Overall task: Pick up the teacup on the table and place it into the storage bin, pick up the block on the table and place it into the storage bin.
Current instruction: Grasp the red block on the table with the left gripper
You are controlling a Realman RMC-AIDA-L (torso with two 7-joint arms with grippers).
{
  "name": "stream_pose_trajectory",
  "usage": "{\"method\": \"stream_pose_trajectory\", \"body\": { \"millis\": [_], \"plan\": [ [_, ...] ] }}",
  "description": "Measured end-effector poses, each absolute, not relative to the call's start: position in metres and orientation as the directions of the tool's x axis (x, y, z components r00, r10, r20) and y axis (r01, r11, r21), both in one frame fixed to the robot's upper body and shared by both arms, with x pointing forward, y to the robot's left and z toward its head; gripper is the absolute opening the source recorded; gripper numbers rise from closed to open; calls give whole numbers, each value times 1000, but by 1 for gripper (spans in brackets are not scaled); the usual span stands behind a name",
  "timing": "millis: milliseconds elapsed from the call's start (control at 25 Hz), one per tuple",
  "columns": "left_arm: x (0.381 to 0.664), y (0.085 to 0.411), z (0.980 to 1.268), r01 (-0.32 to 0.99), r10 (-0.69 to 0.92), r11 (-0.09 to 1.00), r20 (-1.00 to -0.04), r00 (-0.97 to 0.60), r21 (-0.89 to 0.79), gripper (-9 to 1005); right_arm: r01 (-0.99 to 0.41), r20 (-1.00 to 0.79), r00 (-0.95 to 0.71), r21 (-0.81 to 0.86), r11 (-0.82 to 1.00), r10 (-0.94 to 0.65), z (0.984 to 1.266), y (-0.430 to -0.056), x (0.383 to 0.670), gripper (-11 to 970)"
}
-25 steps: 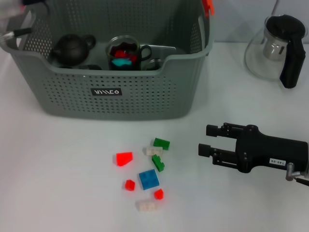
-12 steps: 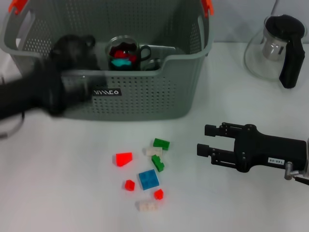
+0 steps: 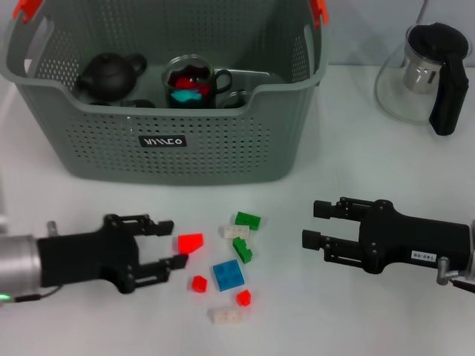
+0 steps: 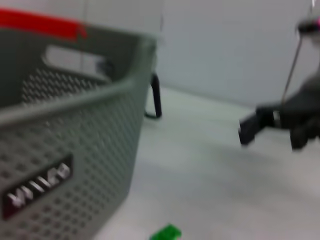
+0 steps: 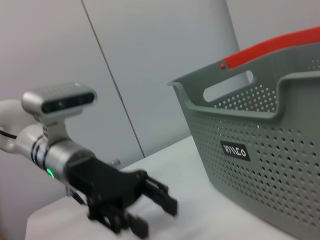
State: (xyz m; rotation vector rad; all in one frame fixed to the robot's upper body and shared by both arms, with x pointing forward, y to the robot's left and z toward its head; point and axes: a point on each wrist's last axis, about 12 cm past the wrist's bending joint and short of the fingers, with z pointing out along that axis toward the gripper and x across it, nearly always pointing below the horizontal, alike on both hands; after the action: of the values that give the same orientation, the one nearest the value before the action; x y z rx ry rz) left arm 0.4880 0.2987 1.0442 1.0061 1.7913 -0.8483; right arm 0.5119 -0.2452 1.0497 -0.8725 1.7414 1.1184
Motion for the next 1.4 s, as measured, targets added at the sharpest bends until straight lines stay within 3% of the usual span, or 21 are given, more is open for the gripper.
{"method": "stream_pose_trajectory", "body": {
  "millis": [360, 1400],
  "plan": [
    [502, 264, 1019, 891, 387, 452, -891, -237, -40, 581, -874, -918, -384, 327, 359, -98, 1049, -246, 512, 674],
    [511, 263, 1012, 869, 440, 495, -861, -254, -3, 554, -872, -918, -384, 327, 364, -96, 1049, -247, 511, 673]
  ]
}}
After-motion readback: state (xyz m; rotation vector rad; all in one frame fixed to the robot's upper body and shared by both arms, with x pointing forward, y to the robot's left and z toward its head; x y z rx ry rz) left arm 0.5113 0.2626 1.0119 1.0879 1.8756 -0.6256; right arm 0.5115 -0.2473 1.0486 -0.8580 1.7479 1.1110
